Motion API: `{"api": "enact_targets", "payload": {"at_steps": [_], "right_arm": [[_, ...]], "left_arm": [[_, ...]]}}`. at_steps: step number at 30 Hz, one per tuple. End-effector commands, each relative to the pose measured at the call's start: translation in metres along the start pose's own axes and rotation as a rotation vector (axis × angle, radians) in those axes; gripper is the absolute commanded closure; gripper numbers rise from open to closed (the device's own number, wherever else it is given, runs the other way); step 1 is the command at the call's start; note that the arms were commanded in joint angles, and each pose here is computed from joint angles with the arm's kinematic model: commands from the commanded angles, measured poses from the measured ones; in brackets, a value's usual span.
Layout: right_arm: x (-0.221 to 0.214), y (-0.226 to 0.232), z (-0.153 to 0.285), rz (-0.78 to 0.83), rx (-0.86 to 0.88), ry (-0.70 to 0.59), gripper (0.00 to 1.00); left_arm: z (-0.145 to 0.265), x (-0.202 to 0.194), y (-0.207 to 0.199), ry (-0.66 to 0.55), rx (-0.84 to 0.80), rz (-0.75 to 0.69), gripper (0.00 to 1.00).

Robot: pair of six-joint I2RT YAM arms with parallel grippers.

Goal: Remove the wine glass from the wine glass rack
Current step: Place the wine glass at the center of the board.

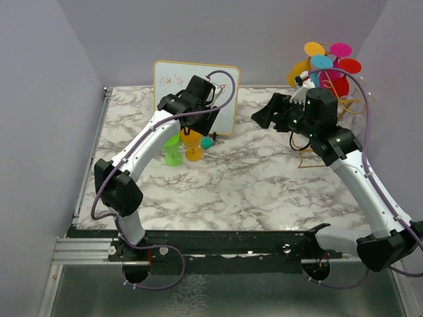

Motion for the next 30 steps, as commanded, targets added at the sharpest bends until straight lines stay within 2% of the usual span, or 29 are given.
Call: {"api": "enact_targets", "payload": {"at_steps": [1,3,5,9,12,21,30], "right_arm": [[0.009,-0.002,-0.003,0.069,-0.043,0.007,0.19],[0.024,-0.005,-0.005,0.101,-0.094,-0.035,0.19],[0.042,-0.012,-0.004,0.142,-0.173,-0.080,0.19],[0.075,-0.018,-0.002,0.229,-0.285,-0.154,0.18],[0.093,-0.019,-0.001,0.277,-0.339,-0.192,0.18],[0.143,-0.037,0.011,0.401,-0.576,-0.296,0.17],[0.174,-0.046,-0.003,0.449,-0.670,-0.276,0.18]], "left_arm": [[0.053,0.025,0.016,-0.198,0.068,0.071,0.31],[0.068,0.031,0.016,-0.262,0.063,0.101,0.27],[0.088,0.042,0.009,-0.377,0.016,0.136,0.22],[0.122,0.055,-0.013,-0.611,-0.118,0.187,0.02],[0.134,0.057,-0.029,-0.692,-0.213,0.184,0.01],[0.137,0.058,-0.073,-0.707,-0.473,0.160,0.01],[0.130,0.056,-0.072,-0.697,-0.449,0.200,0.01]]}}
Point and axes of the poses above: each gripper's point midway between its finger pads, its own z axis back along the fingers, its own y axis along the line the jaws close on, x = y × z, the point moved 1 cm from there along z, back along the fingers, and after that the axes turned 13 degrees about -z, right-handed, at the moved point
